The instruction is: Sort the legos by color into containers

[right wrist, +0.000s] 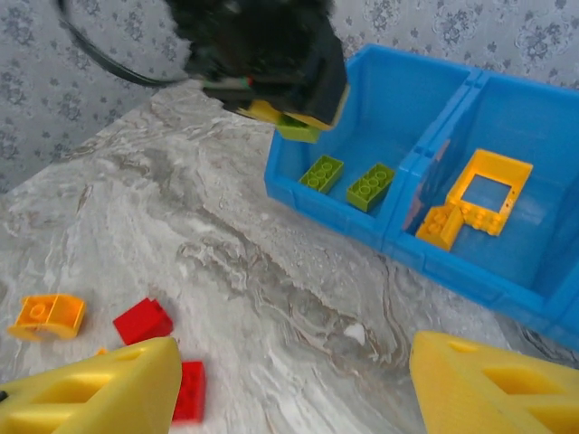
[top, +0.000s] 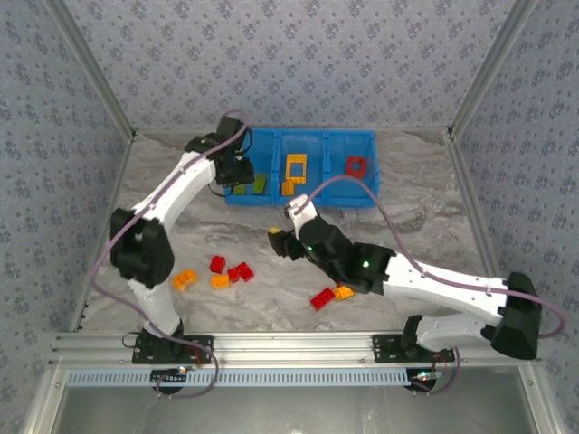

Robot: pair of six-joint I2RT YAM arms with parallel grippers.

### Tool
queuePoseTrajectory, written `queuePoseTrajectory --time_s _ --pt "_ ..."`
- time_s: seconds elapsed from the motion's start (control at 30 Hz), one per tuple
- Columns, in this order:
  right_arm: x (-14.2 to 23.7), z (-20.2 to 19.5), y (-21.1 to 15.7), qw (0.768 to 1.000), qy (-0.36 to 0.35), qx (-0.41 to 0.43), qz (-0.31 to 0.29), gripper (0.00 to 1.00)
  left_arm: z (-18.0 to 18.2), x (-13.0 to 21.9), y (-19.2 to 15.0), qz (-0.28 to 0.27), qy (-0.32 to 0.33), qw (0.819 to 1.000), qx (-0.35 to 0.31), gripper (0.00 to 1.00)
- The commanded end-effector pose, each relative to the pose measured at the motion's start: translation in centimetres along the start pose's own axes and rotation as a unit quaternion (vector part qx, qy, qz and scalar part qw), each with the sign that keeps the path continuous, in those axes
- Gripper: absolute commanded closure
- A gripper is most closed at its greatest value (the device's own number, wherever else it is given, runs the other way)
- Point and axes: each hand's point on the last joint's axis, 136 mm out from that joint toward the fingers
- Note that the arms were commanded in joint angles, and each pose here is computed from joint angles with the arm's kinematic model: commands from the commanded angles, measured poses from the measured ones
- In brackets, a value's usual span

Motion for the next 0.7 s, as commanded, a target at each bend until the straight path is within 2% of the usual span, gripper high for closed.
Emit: queuePoseTrajectory --time_s 0.0,0.3,0.5,0.57,0.67 --pt "-0.6 0.0 2.5 1.000 -0.011 -0.007 -0.028 0.30 0.2 -2.5 1.1 0.021 0.013 0.999 -0.029 0.77" --pt "-1.1 0.0 0.8 1.000 -0.008 -0.026 -0.013 0.30 -0.3 -8.8 3.1 0.039 0.029 0.998 -0.043 0.76" --pt "-1.2 0.0 0.3 0.999 -0.005 -0.032 -0.007 0.30 0.7 -10.5 2.8 0.047 0.056 0.997 -0.036 0.74" --pt "-1.3 0.1 0.2 0.999 -0.004 -0.032 -0.005 0.30 0.9 -10.8 2.6 0.050 0.056 0.997 -0.032 0.72" --pt "-1.4 0.1 -0.1 1.000 -0.003 -0.031 0.000 0.30 0.8 -10.9 2.4 0.058 0.051 0.997 -0.032 0.63"
Point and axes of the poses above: each hand's point on the last joint's axis, 136 mm out from that joint toward the fingers, its own x axis back along the fingers, its own z axis along the line the jaws close on, y = z × x, and after that the axes turned 9 degrees about x, right-handed
